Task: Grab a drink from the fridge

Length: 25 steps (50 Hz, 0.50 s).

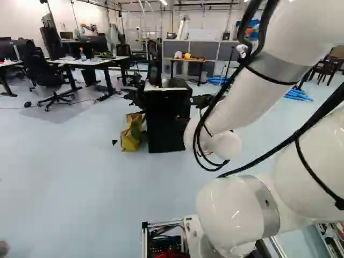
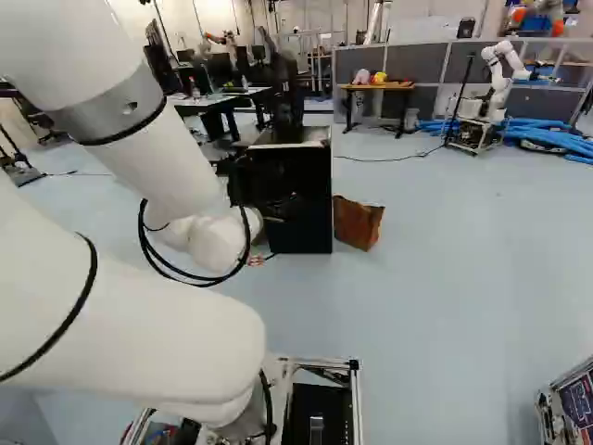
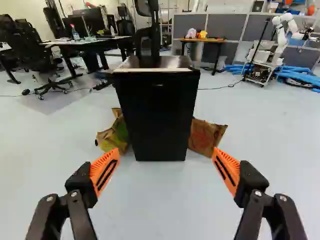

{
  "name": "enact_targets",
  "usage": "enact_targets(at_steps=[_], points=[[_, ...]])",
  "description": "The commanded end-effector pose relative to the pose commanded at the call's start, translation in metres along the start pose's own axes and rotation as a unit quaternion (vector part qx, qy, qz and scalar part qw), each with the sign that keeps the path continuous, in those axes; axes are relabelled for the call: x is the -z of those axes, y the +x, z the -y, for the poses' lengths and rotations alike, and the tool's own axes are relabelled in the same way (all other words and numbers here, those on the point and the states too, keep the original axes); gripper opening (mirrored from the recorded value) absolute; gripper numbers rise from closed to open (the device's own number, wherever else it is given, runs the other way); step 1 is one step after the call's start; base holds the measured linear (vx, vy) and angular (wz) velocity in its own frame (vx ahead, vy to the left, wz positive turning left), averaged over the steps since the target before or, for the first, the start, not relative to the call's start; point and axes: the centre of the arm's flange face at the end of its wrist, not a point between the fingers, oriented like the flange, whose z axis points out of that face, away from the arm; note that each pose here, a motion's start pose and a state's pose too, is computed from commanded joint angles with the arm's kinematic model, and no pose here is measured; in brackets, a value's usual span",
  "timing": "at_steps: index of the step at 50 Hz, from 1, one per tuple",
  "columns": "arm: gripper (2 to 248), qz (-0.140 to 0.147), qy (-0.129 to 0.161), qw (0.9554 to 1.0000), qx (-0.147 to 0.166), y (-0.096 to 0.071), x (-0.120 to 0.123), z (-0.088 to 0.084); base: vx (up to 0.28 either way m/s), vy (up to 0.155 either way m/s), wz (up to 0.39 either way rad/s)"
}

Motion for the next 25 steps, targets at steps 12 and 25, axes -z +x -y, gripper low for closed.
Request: enact_targets(at_steps=[12, 25], points=[[247, 0.0, 0.0, 1.0, 0.0, 0.0, 0.0, 0.0, 0.0, 0.0, 0.0], [247, 0.0, 0.0, 1.0, 0.0, 0.0, 0.0, 0.0, 0.0, 0.0, 0.0]])
